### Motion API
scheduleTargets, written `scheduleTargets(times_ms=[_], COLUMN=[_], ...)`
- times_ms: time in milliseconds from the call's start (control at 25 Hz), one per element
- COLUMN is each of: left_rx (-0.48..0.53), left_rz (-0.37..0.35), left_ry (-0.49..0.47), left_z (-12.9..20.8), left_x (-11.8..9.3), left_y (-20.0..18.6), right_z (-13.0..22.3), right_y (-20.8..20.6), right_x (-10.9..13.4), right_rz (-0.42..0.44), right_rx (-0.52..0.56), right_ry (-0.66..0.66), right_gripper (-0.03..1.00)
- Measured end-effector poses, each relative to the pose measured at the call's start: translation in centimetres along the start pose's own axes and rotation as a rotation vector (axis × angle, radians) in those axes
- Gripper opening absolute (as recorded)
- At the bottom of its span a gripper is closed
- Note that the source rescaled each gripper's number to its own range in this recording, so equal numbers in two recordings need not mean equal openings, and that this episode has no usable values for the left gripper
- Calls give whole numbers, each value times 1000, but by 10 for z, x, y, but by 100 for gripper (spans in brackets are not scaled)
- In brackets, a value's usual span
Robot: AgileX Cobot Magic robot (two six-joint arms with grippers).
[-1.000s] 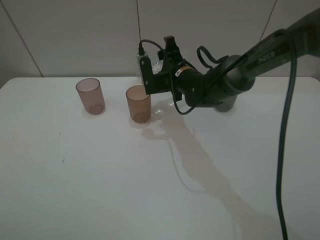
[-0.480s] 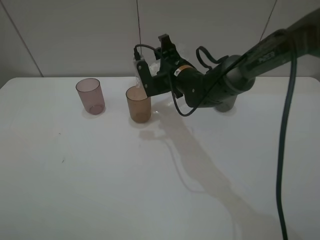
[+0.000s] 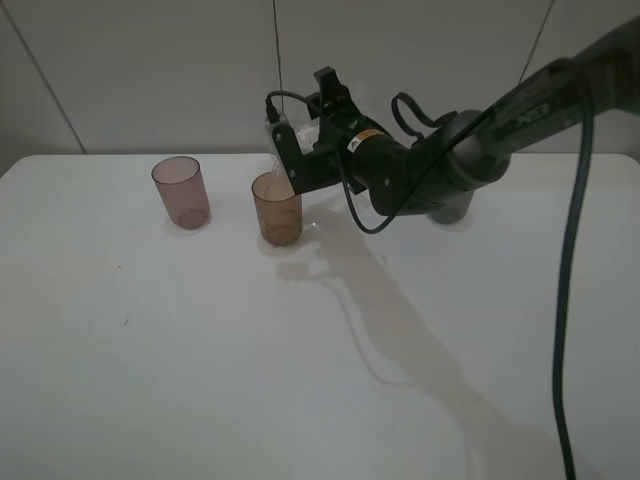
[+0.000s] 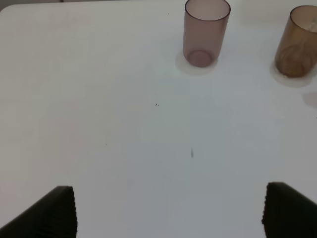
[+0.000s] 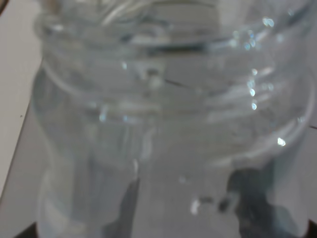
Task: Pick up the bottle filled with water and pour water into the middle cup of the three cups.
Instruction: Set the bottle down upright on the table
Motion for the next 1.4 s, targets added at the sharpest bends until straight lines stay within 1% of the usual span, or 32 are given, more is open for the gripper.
scheduleTargets(times_ms=[440, 760, 1080, 1400], left_rx=[0, 0, 0, 0], left_rz=[0, 0, 0, 0], left_ry=[0, 0, 0, 0], left_z=[0, 0, 0, 0], left_x=[0, 0, 0, 0], left_y=[0, 0, 0, 0], right_z=[4, 5, 7, 10], right_y=[0, 0, 0, -1], right_x=[-7, -10, -12, -17], right_rz=[52, 66, 81, 113], right_rx=[29, 42, 60, 89], right_ry=[-50, -94, -182, -196], right_gripper=[0, 0, 0, 0])
Point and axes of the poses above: a point on each arm's last joint axis where the gripper is mounted, y pointing out along that axis toward the gripper, x along the wrist's bending axis when the last joint is at zero, z = x × y, the point moved 4 cm from there along y, pointing out along that axis toward the gripper, and after that the axes turned 14 degrees about -y, right-handed, at the moved point
